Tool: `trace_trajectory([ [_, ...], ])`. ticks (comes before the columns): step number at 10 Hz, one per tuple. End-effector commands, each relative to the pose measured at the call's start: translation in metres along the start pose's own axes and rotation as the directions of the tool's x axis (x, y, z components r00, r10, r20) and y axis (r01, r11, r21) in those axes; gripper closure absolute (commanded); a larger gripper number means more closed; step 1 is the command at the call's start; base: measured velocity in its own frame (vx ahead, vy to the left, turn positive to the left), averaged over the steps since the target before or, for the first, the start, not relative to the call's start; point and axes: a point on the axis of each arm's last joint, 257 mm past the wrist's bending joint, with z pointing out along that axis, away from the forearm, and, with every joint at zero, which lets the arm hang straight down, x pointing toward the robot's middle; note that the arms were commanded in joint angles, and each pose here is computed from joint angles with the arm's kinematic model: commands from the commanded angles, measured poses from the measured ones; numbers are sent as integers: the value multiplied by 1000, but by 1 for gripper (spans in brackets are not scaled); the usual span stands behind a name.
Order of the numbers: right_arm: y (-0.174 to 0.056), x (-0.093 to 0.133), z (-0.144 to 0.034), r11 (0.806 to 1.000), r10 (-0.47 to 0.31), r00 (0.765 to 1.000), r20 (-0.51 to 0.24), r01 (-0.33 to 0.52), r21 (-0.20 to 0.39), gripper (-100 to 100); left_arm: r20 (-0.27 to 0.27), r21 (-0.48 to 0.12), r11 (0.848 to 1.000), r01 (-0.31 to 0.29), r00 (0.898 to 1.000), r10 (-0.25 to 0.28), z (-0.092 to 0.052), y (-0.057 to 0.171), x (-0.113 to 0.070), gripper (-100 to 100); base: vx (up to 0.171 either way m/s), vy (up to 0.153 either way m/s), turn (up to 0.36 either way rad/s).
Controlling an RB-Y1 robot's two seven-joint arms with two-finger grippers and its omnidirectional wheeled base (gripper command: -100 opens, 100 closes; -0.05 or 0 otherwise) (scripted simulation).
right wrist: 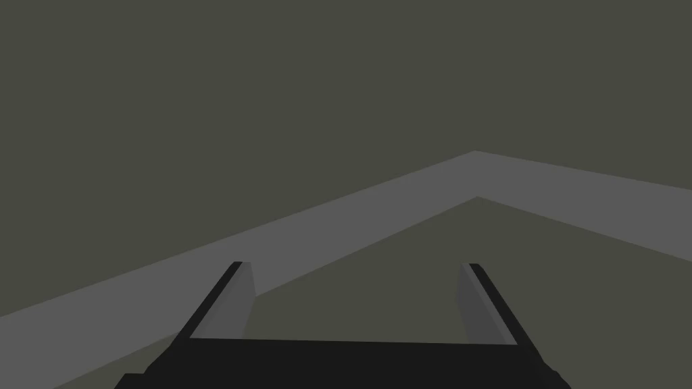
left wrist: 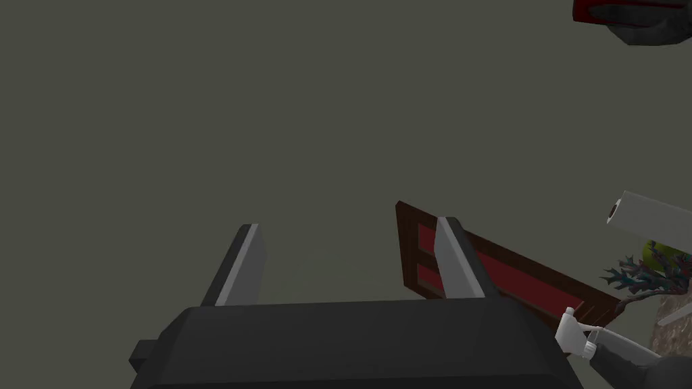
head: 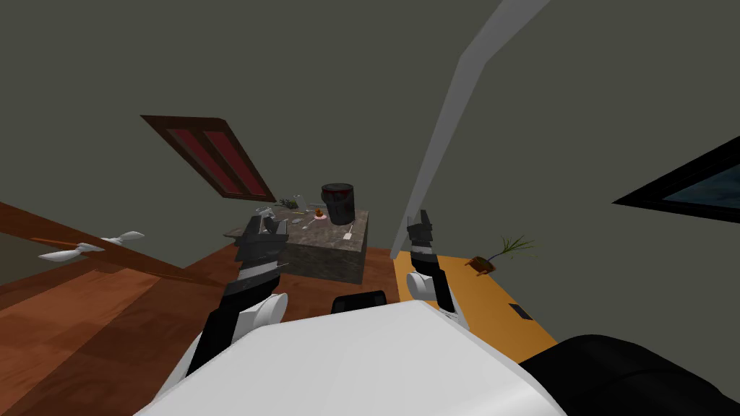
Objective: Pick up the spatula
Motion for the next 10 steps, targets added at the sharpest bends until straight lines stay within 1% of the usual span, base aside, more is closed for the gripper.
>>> trace_trajectory([
  [1, 0, 0, 0, 1000, 0, 1000, 0, 0, 0, 0, -27, -26, 999, -39, 999, 39, -3, 6, 0, -100, 1, 13, 27],
  [2, 0, 0, 0, 1000, 0, 1000, 0, 0, 0, 0, -47, -49, 996, -76, 996, 74, -6, 11, -2, -100, -2, 27, 28],
  [3, 0, 0, 0, 1000, 0, 1000, 0, 0, 0, 0, -70, -79, 989, -123, 991, 117, -10, 18, -4, -100, -13, 39, 18],
  [4, 0, 0, 0, 1000, 0, 1000, 0, 0, 0, 0, -94, -112, 978, -178, 981, 168, -16, 27, -8, -100, -10, 47, 7],
  [5, 0, 0, 0, 1000, 0, 1000, 0, 0, 0, 0, -123, -149, 959, -241, 967, 224, -23, 37, -14, -100, -6, 47, -6],
  [6, 0, 0, 0, 1000, 0, 1000, 0, 0, 0, 0, -155, -188, 932, -311, 946, 284, -31, 47, -21, -100, -14, 49, -30],
  [7, 0, 0, 0, 1000, 0, 1000, 0, 0, 0, 0, -193, -227, 895, -385, 918, 346, -41, 58, -30, -100, -12, 47, -42],
  [8, 0, 0, 0, 1000, 0, 1000, 0, 0, 0, 0, -194, -226, 894, -386, 918, 347, -41, 58, -30, -100, -9, 29, -20],
  [9, 0, 0, 0, 1000, 0, 1000, 0, 0, 0, 0, -239, -264, 845, -464, 881, 409, -52, 70, -41, -100, -12, 22, -48],
  [10, 0, 0, 0, 1000, 0, 1000, 0, 0, 0, 0, -283, -300, 786, -541, 837, 468, -66, 82, -54, -100, -12, 29, -97],
])
